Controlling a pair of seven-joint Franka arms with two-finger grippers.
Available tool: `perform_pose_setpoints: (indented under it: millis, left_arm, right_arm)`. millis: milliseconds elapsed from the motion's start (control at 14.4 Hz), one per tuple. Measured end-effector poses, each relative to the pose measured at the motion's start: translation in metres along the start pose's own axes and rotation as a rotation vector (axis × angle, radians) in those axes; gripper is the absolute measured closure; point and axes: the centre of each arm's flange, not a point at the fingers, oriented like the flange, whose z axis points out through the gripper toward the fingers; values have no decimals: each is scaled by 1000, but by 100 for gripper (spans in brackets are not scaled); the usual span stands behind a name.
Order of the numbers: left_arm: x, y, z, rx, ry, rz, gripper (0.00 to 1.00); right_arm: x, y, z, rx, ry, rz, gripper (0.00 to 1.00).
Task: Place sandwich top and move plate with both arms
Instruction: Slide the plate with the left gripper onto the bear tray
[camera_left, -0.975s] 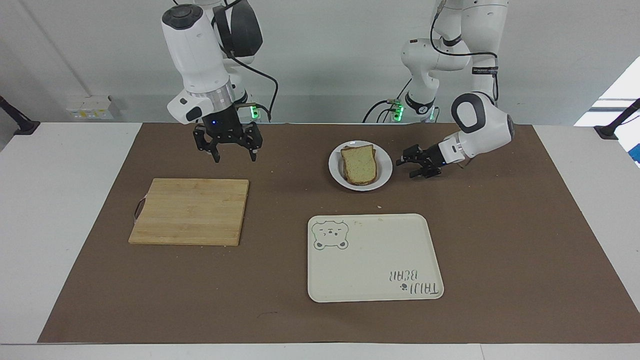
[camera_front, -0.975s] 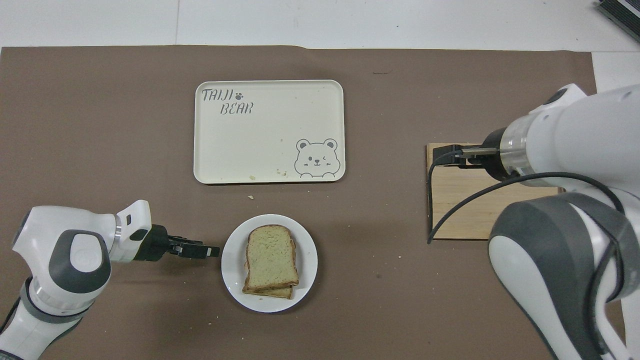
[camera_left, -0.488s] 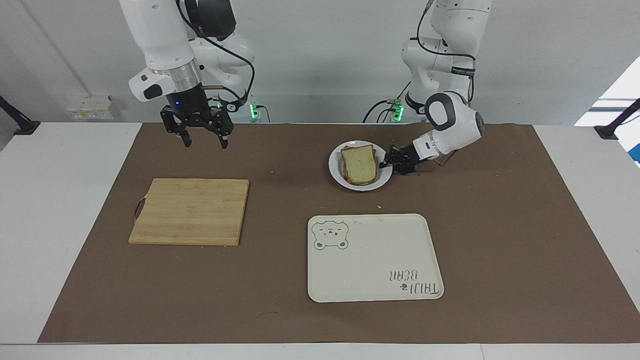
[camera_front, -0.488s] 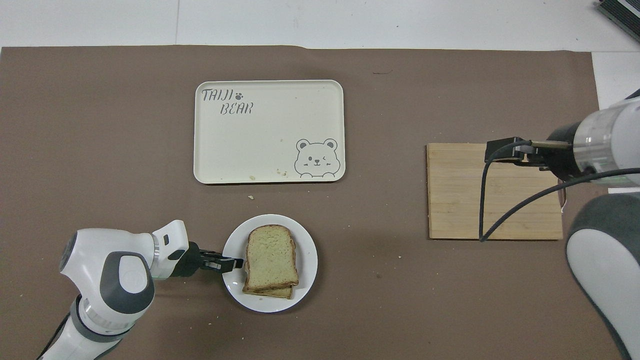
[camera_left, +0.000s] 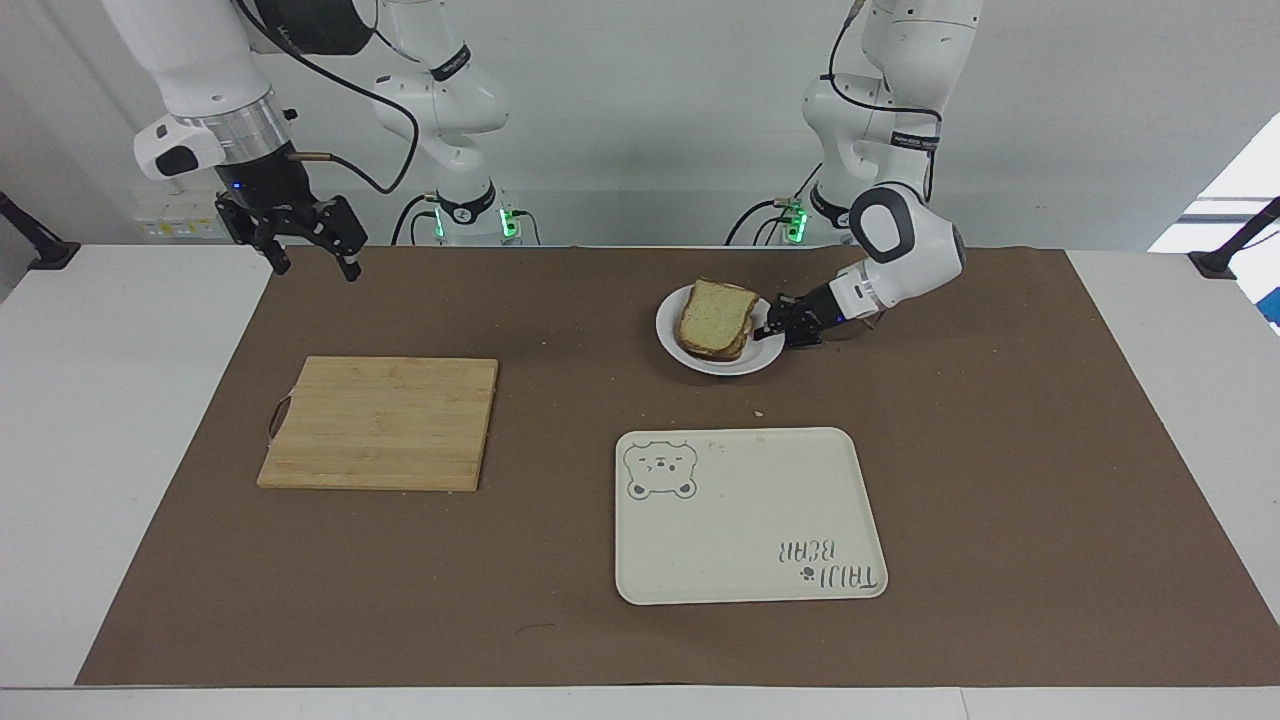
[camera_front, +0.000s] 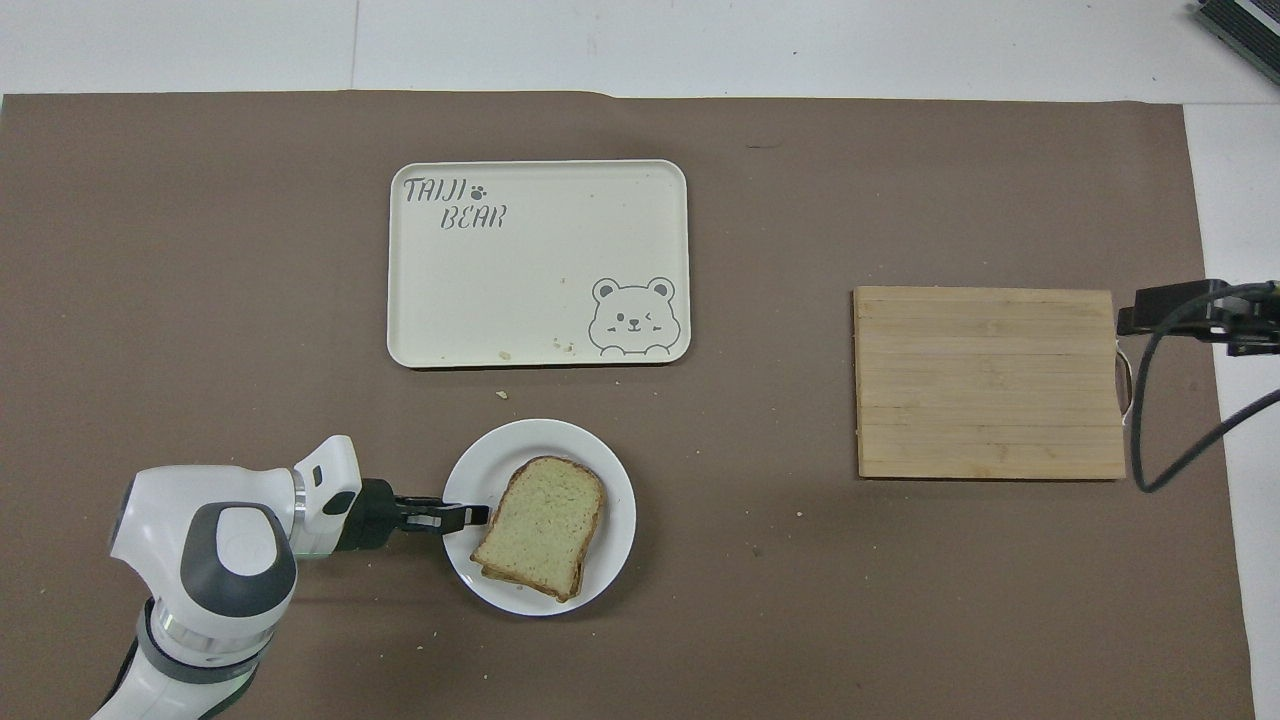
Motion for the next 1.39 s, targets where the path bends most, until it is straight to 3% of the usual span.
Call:
perform_pose_setpoints:
  millis: [418, 697, 975, 1393]
  left_arm:
    - [51, -14, -54, -105, 78, -55, 92]
    - [116, -7, -70, -93, 122, -117, 92]
    - [187, 2, -86, -35, 140, -185, 92]
    - [256, -34, -61, 23, 148, -220, 92]
  right_arm:
    - [-8, 8, -8, -66, -52, -59, 0]
    - [-12, -2, -16, -69, -62, -77, 0]
    - [-15, -6, -24, -69, -68, -82, 0]
    - [-17, -14, -25, -68, -66, -98, 0]
